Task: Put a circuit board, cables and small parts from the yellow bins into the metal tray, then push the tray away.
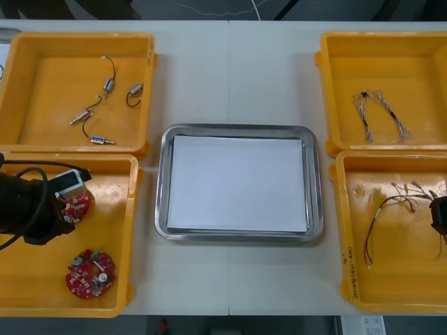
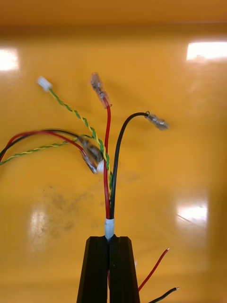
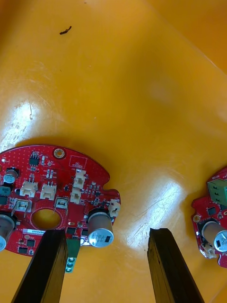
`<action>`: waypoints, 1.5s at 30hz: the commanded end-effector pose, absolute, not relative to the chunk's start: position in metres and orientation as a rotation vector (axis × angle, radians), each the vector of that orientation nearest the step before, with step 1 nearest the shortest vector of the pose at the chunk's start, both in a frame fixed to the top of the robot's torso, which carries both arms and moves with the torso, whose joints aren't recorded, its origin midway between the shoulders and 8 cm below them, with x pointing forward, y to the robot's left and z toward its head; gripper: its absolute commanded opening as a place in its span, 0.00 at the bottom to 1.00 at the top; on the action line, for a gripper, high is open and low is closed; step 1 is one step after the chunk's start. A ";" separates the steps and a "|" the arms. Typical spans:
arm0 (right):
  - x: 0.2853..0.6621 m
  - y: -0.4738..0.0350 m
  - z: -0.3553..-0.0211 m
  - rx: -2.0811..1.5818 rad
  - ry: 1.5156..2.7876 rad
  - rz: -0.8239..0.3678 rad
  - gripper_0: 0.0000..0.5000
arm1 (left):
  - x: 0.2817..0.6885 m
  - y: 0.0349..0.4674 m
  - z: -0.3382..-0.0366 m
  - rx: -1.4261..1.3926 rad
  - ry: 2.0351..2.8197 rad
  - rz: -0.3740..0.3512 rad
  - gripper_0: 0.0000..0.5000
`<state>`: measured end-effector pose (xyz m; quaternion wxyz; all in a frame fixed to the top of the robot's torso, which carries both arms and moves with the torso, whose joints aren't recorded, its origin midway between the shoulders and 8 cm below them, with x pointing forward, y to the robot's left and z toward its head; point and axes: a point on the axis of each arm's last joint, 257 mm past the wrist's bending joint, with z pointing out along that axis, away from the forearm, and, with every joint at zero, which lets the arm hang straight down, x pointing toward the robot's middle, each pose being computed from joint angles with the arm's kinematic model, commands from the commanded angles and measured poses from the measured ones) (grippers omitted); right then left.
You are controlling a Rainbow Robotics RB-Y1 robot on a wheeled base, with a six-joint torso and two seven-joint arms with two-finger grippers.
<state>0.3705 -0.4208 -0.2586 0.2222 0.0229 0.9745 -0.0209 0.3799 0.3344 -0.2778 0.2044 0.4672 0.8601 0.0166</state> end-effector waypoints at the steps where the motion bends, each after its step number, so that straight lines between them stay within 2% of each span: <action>1: 0.365 -0.429 -0.227 0.058 2.646 -0.079 0.00 | 0.391 0.347 -0.267 1.443 2.307 0.151 1.00; 15: 0.353 -0.418 -0.179 -0.011 2.640 -0.124 0.00 | 0.397 0.347 -0.271 1.440 2.295 0.183 1.00; 26: 0.384 -0.379 -0.116 -0.183 2.452 -0.133 0.00 | 0.402 0.335 -0.283 1.442 2.282 0.152 1.00; 29: 0.385 -0.364 -0.108 -0.251 2.437 -0.089 0.00 | 0.401 0.335 -0.283 1.449 2.281 0.153 1.00; 37: 0.377 -0.349 -0.098 -0.416 2.440 -0.086 0.00 | 0.399 0.334 -0.287 1.459 2.284 0.149 1.00; 38: 0.375 -0.346 -0.098 -0.443 2.443 -0.086 0.00 | 0.398 0.335 -0.287 1.459 2.285 0.148 0.86; 39: 0.373 -0.344 -0.096 -0.468 2.442 -0.089 0.00 | 0.397 0.335 -0.288 1.459 2.287 0.147 0.32; 40: 0.373 -0.343 -0.095 -0.478 2.439 -0.093 0.00 | 0.397 0.335 -0.288 1.459 2.287 0.147 0.02; 45: 0.366 -0.336 -0.092 -0.583 2.439 -0.130 0.00 | 0.396 0.336 -0.290 1.465 2.289 0.151 0.00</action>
